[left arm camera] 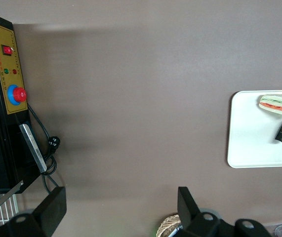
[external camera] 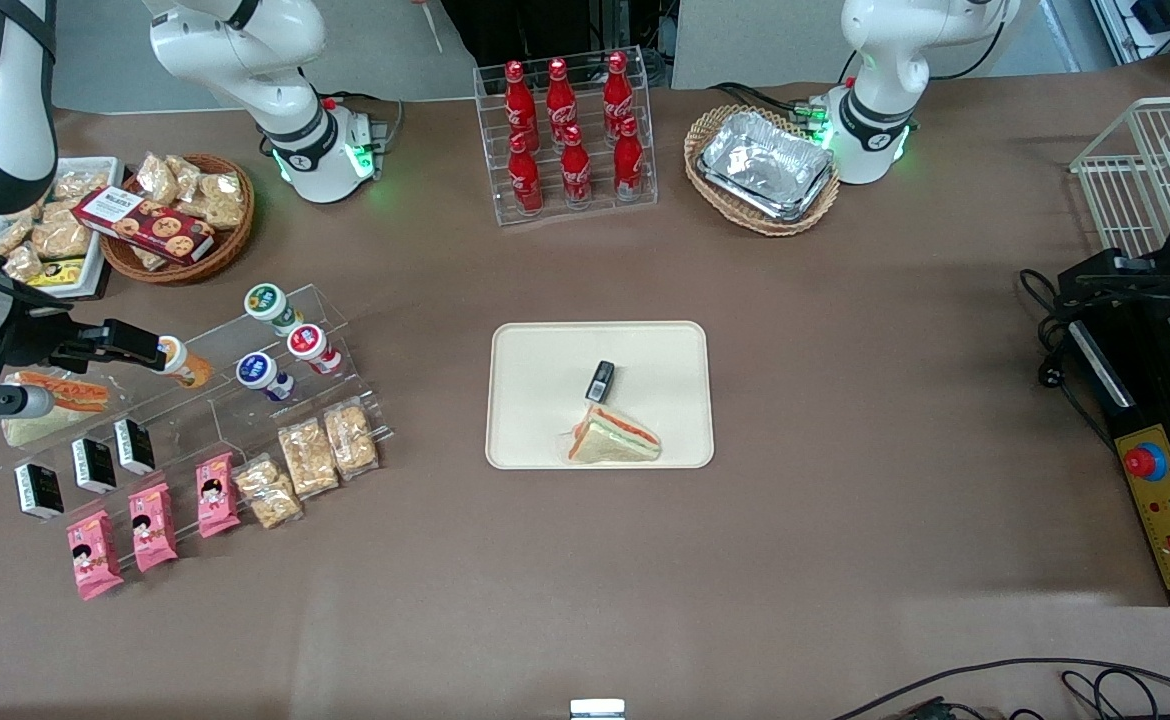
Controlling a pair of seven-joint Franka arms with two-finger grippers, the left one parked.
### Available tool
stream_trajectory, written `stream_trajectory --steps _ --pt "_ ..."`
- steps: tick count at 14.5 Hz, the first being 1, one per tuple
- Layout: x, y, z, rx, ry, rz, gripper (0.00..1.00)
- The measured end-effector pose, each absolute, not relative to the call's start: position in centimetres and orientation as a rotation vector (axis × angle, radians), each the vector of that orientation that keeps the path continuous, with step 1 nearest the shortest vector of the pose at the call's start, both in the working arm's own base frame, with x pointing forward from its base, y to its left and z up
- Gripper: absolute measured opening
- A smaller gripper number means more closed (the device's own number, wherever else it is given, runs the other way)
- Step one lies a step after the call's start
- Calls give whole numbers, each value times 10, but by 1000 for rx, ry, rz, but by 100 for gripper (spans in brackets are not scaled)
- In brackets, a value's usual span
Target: Place green gum on tray
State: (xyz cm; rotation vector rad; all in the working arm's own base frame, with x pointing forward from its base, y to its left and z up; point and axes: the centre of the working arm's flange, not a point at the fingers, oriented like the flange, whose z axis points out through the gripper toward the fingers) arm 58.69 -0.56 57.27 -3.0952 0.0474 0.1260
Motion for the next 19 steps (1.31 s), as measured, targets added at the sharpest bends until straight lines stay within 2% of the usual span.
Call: stream_trajectory --steps 12,19 --pt "584 -24 579 -3091 34 118 100" --pt "539 -26 602 -3058 23 162 100"
